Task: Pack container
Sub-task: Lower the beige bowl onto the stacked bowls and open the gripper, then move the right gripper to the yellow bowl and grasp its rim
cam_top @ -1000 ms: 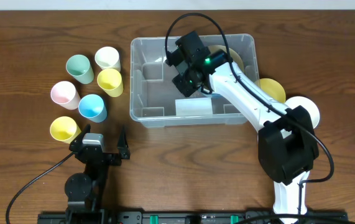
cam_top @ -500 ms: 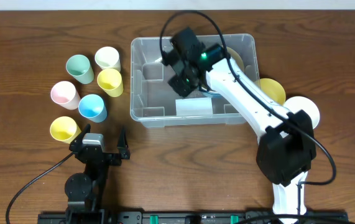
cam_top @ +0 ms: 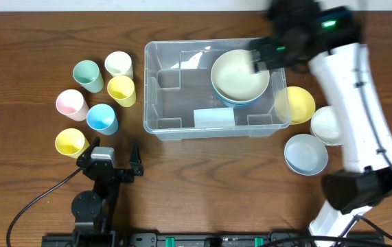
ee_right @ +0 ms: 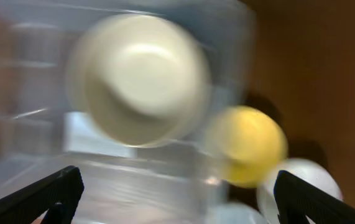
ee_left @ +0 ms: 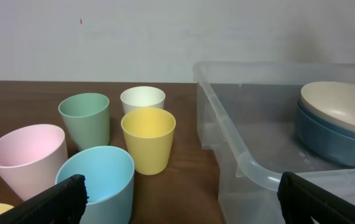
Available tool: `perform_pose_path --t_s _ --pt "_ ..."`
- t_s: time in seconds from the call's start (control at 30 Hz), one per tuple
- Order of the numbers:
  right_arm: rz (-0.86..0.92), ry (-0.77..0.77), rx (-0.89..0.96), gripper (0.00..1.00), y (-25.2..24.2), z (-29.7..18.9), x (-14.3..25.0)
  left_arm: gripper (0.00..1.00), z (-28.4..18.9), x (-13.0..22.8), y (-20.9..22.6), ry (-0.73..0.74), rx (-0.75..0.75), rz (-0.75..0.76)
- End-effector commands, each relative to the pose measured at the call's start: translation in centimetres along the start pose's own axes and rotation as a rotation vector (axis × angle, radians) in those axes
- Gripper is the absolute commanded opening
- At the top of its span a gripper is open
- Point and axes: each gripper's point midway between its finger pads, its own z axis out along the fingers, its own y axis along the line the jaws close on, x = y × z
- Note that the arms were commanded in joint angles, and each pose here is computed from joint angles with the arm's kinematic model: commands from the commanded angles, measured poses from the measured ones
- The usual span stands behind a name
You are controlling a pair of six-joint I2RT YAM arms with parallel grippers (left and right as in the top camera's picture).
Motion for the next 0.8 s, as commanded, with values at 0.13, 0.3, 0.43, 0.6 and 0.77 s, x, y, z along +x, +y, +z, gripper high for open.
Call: perform_pose_path --t_s 0.13,0.3,0.43,0.6,0.77 --pt "0.319 0.122 0.097 0.99 -10.5 2.6 2.8 0.98 0.1 1.5 0.0 0.044 0.005 0.005" --pt "0.445 0.171 0.072 0.97 -14.2 6.3 4.9 0.98 0.1 1.5 0.0 0.044 0.005 0.005" --pt "0.469 0.151 0.052 0.93 -15.5 9.4 5.5 0.98 0.1 1.5 0.0 0.043 0.005 0.005" --pt "0.420 0.100 0.044 0.91 -15.5 12.6 5.4 0.98 0.1 1.5 0.0 0.044 0.005 0.005" --pt "0.399 0.080 0.041 0.88 -15.5 14.8 6.0 0.98 0.1 1.5 0.0 0.044 0.005 0.005"
